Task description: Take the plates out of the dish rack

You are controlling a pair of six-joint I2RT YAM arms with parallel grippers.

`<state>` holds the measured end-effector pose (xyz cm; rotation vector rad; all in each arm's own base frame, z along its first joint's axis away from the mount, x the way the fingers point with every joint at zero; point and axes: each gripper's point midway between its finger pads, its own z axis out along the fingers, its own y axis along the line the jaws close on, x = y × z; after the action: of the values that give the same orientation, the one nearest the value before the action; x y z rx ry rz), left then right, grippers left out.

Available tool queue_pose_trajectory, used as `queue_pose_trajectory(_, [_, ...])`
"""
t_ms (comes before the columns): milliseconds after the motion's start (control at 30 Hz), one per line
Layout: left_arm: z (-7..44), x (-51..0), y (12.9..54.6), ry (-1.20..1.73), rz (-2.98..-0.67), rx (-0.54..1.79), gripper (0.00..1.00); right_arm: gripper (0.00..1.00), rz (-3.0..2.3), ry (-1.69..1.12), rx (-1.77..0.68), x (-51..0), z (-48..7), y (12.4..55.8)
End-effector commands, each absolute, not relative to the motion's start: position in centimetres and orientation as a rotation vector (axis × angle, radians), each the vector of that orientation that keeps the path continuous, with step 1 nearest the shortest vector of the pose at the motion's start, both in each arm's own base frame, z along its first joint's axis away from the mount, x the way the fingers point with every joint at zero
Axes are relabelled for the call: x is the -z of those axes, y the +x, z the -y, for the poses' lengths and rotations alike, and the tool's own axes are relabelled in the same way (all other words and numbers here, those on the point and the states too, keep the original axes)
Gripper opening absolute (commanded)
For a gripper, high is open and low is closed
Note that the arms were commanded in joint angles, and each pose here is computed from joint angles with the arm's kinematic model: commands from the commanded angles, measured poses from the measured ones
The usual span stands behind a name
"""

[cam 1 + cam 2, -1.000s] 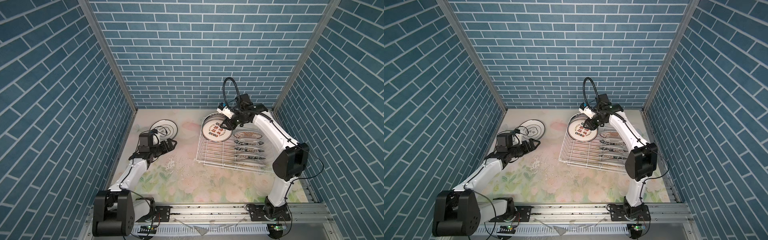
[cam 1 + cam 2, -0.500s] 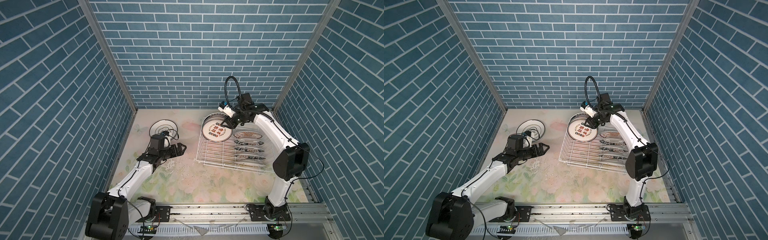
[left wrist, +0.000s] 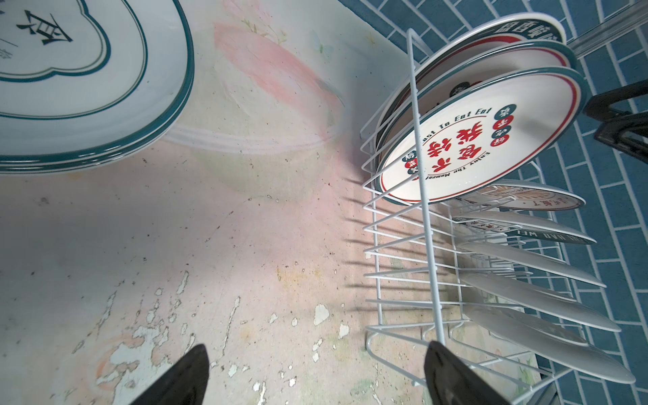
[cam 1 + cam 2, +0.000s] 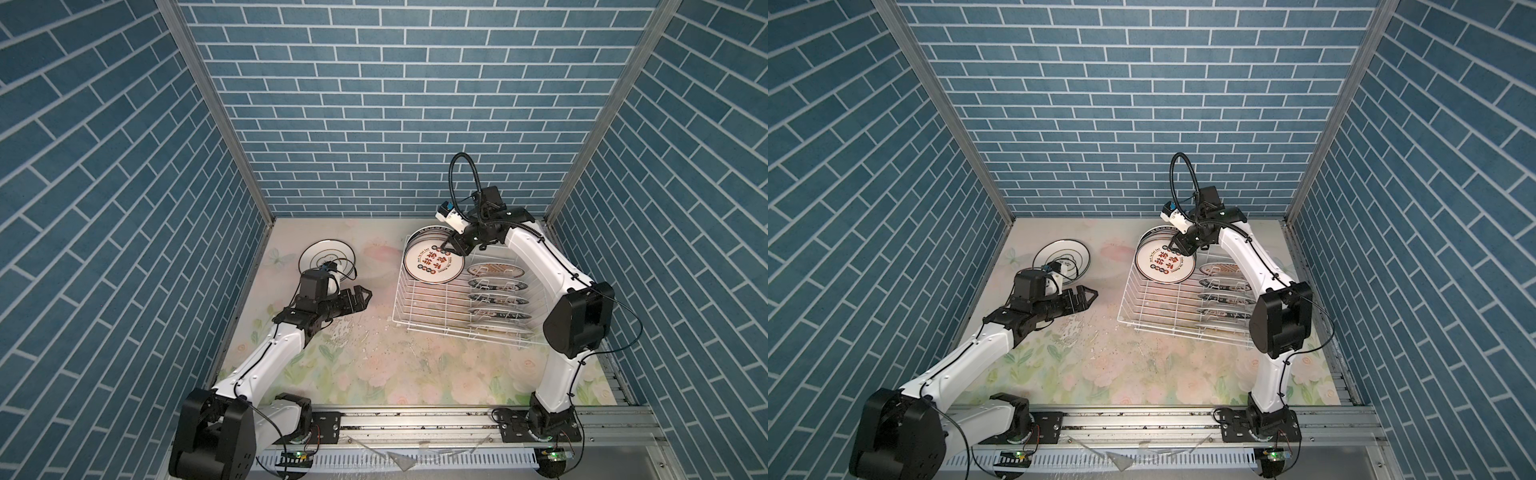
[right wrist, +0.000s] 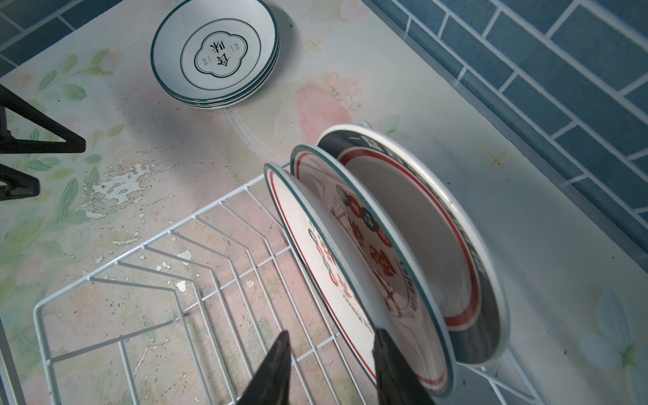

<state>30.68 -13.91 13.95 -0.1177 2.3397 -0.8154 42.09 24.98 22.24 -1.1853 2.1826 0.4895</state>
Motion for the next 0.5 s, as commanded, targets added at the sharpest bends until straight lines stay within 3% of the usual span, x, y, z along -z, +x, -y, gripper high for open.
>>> queue_pose_trajectory(0, [13.7, -14.4, 30.5, -0.102, -2.343, 0.785, 0.97, 0.4, -2.149, -1.226, -0.495, -21.8, -25.3, 42.4])
queue_pose_trajectory(467, [13.7, -14.1, 30.9, -0.103, -2.35, 0.771, 0.97, 0.36, -2.125, -1.23, -0.527, -21.8, -25.4, 41.6])
